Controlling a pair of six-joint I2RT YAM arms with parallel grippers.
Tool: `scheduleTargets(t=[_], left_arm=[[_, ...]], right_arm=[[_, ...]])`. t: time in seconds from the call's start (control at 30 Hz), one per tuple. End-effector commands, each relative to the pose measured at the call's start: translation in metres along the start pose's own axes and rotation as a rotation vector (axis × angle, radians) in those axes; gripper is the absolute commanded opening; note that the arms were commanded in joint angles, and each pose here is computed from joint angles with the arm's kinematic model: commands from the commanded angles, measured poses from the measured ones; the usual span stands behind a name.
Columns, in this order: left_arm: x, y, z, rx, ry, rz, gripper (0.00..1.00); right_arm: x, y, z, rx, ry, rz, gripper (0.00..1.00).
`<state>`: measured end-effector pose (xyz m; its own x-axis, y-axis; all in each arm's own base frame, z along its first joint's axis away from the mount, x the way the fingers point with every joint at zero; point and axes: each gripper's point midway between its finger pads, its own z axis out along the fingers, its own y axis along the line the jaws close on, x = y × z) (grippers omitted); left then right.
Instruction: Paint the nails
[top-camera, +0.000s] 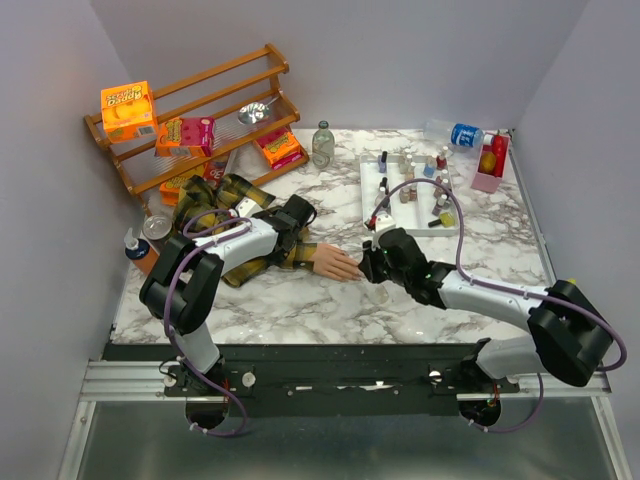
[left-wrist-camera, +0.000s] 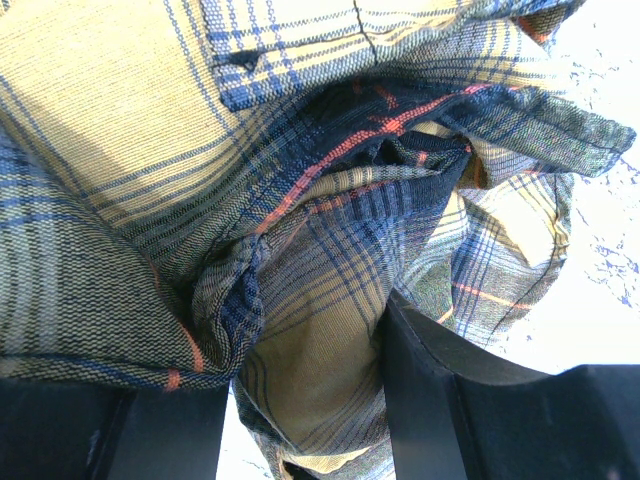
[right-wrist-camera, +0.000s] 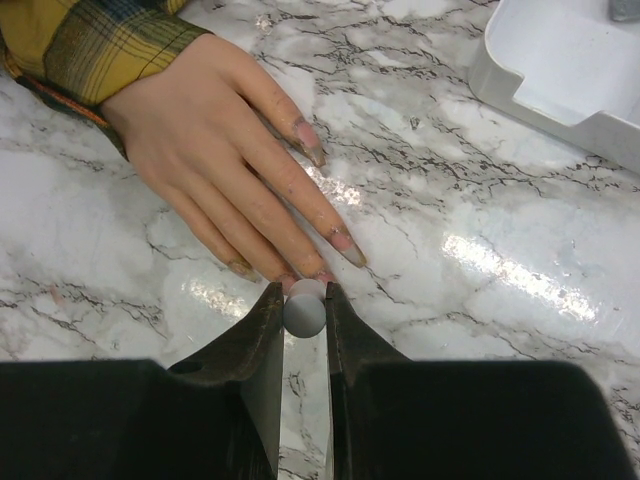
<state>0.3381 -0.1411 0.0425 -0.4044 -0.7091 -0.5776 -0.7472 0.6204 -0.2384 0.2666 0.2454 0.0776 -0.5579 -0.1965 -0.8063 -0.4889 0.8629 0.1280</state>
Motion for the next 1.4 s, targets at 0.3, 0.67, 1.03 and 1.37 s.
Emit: scheduleTargets(t=[0.3,0.67,1.03,1.37], left_arm=[[0.010,0.011,0.006,-0.023,0.039,0.029,0.51],[0.008,0.013,0.008,-0.034,0.031,0.021,0.49],[0.004,0.016,0.011,-0.048,0.024,0.006,0.49],[0.004,0.016,0.011,-0.048,0.027,0.005,0.49]], right_arm=[[-0.015,0.002,-0.003,0.002,-0.054,0.048,0.01],[-0.012,-0.005,-0.014,-0.001,-0.074,0.179,0.01],[-0.008,-0.009,-0.011,0.043,-0.077,0.374,0.01],[0.005,-0.022,-0.006,0.123,-0.050,0.367,0.01]])
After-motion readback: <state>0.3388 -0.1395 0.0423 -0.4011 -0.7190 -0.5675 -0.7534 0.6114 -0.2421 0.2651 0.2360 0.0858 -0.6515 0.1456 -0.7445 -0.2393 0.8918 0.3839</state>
